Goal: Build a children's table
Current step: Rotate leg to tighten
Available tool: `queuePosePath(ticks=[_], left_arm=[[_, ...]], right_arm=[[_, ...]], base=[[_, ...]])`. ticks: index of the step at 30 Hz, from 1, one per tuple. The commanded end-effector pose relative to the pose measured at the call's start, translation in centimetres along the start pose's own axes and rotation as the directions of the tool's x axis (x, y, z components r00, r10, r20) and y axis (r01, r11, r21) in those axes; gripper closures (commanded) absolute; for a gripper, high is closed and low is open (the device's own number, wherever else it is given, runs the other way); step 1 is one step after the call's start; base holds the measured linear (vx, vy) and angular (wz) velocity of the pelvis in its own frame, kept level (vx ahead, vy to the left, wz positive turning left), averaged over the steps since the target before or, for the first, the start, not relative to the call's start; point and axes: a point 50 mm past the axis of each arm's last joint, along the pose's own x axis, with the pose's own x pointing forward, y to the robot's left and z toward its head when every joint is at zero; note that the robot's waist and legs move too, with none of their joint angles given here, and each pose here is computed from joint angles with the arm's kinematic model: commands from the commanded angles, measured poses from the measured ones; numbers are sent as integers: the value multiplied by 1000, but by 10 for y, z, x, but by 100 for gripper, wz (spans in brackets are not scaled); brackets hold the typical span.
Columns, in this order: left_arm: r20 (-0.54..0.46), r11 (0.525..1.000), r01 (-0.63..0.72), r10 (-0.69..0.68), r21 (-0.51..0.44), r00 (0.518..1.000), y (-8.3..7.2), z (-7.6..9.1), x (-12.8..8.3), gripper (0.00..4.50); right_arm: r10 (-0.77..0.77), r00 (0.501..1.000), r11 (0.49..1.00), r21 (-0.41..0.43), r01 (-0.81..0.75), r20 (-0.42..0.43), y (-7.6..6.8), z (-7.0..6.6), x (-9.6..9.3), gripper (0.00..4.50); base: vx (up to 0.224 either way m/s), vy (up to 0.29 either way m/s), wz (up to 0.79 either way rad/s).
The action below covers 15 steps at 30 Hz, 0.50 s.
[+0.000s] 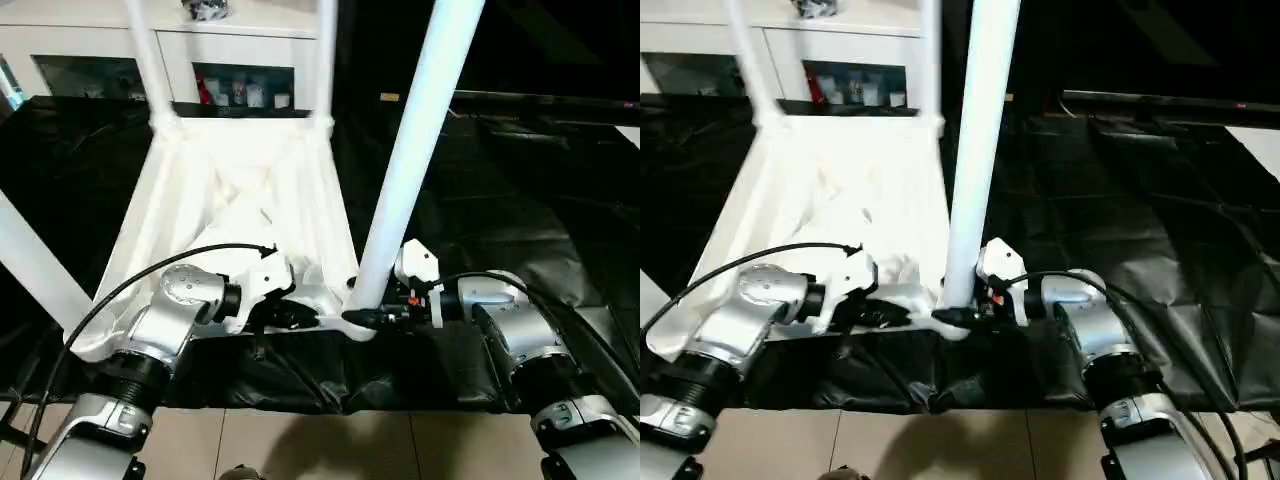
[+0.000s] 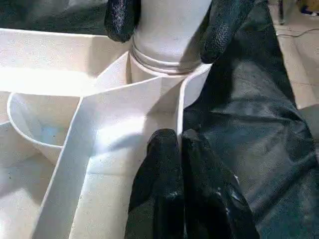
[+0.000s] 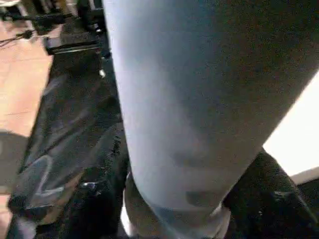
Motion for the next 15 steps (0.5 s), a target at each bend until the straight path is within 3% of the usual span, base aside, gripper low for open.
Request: queuePosePath(ticks=[1, 8, 12, 15], left_arm=[[79, 998, -54, 51, 33, 996, 8, 16, 0, 450], [90, 998, -67, 65, 11, 994, 6, 16, 4, 450], [97, 985, -167, 170, -41, 981, 9, 18, 13, 450], [90, 970, -233, 238, -66, 967, 11, 20, 23, 450]], right_arm=[[212, 974, 975, 86, -205, -81, 27, -23, 21, 213], [218, 973, 972, 112, -208, -78, 32, -27, 25, 247], [123, 991, 985, 131, -116, -53, 32, -29, 33, 250], [-25, 999, 986, 164, 30, -35, 25, -28, 45, 251]], base=[[0, 0, 0], [0, 0, 0], [0, 0, 0], [0, 0, 0]])
